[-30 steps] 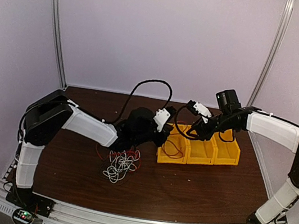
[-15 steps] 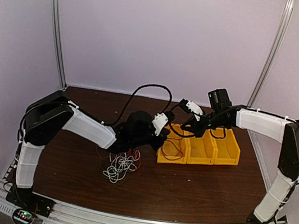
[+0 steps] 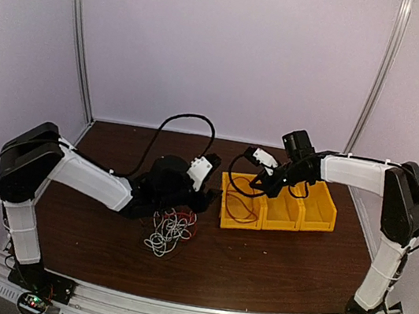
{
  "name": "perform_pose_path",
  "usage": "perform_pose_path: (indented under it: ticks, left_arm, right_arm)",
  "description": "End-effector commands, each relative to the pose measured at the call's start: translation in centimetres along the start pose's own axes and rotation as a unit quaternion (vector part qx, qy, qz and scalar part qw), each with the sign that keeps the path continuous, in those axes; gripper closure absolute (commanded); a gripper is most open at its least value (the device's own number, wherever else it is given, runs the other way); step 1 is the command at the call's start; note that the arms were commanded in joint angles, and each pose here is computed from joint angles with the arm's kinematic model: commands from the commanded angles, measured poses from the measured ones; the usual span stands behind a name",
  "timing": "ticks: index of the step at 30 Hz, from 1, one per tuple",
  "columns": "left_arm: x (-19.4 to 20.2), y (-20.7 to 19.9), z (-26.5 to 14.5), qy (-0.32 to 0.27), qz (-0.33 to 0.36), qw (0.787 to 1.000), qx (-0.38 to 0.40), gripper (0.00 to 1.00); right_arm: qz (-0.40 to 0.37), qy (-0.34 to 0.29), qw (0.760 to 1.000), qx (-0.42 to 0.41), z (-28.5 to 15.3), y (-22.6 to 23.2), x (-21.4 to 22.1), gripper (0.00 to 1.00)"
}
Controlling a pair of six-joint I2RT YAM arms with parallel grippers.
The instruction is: Untangle the cables
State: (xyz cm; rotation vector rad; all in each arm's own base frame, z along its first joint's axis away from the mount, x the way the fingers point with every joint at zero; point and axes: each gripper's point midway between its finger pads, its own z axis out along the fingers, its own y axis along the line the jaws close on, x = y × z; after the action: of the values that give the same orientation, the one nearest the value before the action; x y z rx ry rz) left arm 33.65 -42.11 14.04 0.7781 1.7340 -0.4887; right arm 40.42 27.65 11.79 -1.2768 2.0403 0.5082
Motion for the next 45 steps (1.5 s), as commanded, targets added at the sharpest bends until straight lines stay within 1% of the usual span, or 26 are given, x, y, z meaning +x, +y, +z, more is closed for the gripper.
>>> perform_pose_path:
  ticks: [1, 6, 10, 18, 22, 23, 24, 25, 26, 31, 33, 36, 41, 43, 45]
  left_arm:
    - [-2.3, 2.2, -3.9, -0.046, -0.044, 0.997, -0.040, 0.37]
    - [-1.4, 4.3, -6.4, -0.038, -0.070, 0.993, -0.092, 0.35]
    - [-1.4, 5.9, -8.3, -0.046, -0.091, 0.987, -0.126, 0.35]
    - [-2.3, 7.0, -9.7, -0.048, -0.108, 0.983, -0.137, 0.35]
    - [-3.3, 7.2, -10.4, -0.048, -0.110, 0.983, -0.138, 0.34]
    - [-3.4, 7.2, -10.5, -0.045, -0.111, 0.983, -0.138, 0.34]
    - [-3.4, 7.4, -10.6, -0.039, -0.115, 0.983, -0.140, 0.33]
    - [-3.3, 7.5, -10.6, -0.032, -0.117, 0.983, -0.141, 0.32]
    - [-3.1, 7.5, -10.6, -0.024, -0.118, 0.983, -0.138, 0.31]
    - [-1.3, 7.8, -10.5, 0.013, -0.131, 0.981, -0.142, 0.29]
    - [-0.7, 8.0, -10.5, 0.022, -0.141, 0.980, -0.141, 0.28]
    - [0.1, 8.4, -10.5, 0.037, -0.159, 0.977, -0.138, 0.28]
    - [2.9, 10.1, -10.7, 0.083, -0.204, 0.965, -0.141, 0.28]
    - [4.4, 10.6, -10.9, 0.104, -0.226, 0.959, -0.138, 0.28]
    - [5.4, 10.9, -11.2, 0.113, -0.242, 0.954, -0.133, 0.28]
  right_arm:
    - [-0.042, 0.042, 0.997, 0.039, 1.2, -0.3, -0.2, 1.00]
    - [-0.064, 0.090, 0.992, 0.057, 2.6, -0.2, 0.6, 1.00]
    - [-0.075, 0.126, 0.987, 0.066, 3.9, 0.1, 1.2, 1.00]
    - [-0.053, 0.180, 0.979, 0.076, 5.2, -0.6, 2.4, 1.00]
    - [-0.052, 0.155, 0.982, 0.090, 3.1, -0.5, 0.5, 1.00]
    - [-0.053, 0.149, 0.983, 0.093, 2.4, -0.5, -0.1, 0.99]
    - [-0.054, 0.146, 0.983, 0.095, 1.7, -0.3, -0.6, 0.93]
    - [-0.055, 0.144, 0.983, 0.098, 0.9, -0.3, -1.0, 0.83]
    - [-0.056, 0.146, 0.983, 0.100, 0.3, -0.1, -1.2, 0.77]
    - [-0.062, 0.136, 0.981, 0.121, -3.1, 0.0, -2.7, 0.62]
    - [-0.067, 0.126, 0.982, 0.125, -4.3, 0.3, -3.4, 0.60]
    - [-0.093, 0.127, 0.981, 0.110, -4.6, 2.0, -3.2, 0.59]
    - [-0.155, 0.100, 0.982, 0.030, -3.3, 8.5, -3.9, 0.62]
    - [-0.165, 0.080, 0.983, 0.000, -2.5, 10.7, -4.8, 0.63]
    - [-0.171, 0.062, 0.982, -0.041, -1.6, 12.9, -5.7, 0.63]
